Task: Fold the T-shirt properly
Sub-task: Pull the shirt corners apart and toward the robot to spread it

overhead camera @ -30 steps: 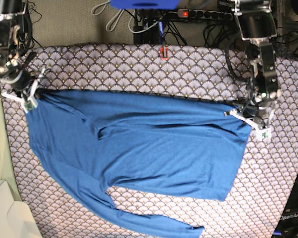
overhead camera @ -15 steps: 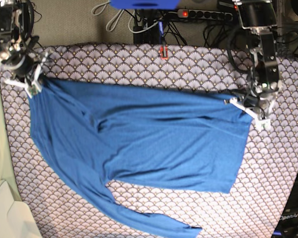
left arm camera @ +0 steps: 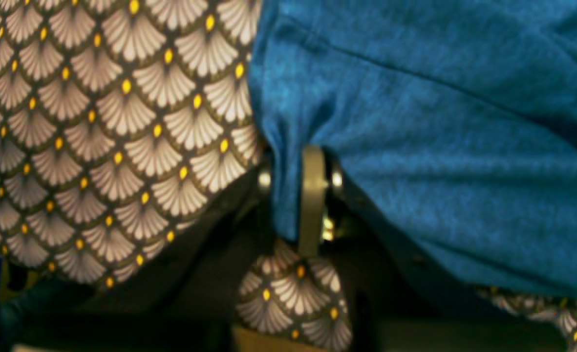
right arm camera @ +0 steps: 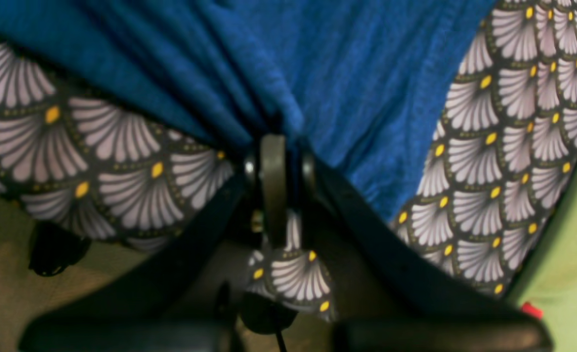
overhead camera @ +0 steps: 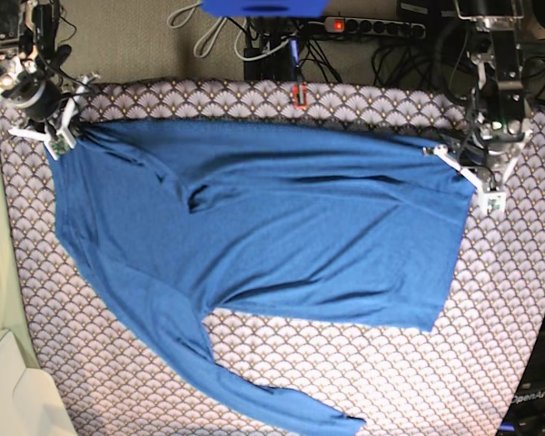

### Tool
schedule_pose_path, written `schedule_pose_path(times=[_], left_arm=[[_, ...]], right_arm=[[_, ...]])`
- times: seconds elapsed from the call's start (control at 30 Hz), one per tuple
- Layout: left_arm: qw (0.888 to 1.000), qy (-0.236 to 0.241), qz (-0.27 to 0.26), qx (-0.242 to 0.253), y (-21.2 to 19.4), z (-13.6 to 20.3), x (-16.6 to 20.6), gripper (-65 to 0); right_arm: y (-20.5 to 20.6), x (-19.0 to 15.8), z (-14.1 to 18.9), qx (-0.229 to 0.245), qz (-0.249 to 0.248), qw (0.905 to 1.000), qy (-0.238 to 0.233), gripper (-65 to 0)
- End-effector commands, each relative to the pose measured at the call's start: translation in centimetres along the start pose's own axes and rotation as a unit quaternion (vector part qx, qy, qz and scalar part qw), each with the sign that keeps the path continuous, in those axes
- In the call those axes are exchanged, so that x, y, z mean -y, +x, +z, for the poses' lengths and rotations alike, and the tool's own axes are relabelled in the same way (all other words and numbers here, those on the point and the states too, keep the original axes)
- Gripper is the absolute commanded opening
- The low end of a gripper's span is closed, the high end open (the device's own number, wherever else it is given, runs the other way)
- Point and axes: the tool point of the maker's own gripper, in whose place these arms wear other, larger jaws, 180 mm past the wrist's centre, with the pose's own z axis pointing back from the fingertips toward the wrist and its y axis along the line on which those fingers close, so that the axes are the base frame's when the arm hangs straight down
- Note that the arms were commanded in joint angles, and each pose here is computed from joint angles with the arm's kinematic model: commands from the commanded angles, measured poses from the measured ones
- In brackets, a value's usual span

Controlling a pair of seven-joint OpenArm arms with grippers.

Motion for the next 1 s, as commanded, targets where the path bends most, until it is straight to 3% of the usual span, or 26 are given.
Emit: schedule_pose_path(times=[0.0, 0.3, 0.8, 0.9, 0.97], left_arm=[[1.0, 0.017, -0.008, 0.012, 0.6, 0.6, -1.0, -64.8], [0.998, 0.031, -0.036, -0.034, -3.8, 1.2, -2.6, -64.8], [0.998, 0.031, -0.041, -0.044, -4.7, 1.2, -2.9, -64.8], [0.998, 0.032, -0.04, -0.044, -4.6, 1.2, -3.0, -61.4], [0.998, 0.033, -0.039, -0.043, -4.5, 1.3, -3.0, -55.2]], right_arm=[[-2.1, 0.0, 0.6, -0.038, 0.011, 0.9992, 0.0, -65.0], [-3.3, -1.7, 1.2, -0.03, 0.008, 0.9993, 0.019, -65.0], [-3.5, -3.2, 0.9, -0.03, -0.012, 0.9991, 0.027, -65.0], [-3.4, -3.3, 0.8, -0.028, -0.014, 0.9991, 0.027, -63.3], [-3.4, -3.2, 0.8, -0.029, -0.015, 0.9991, 0.026, -59.0]])
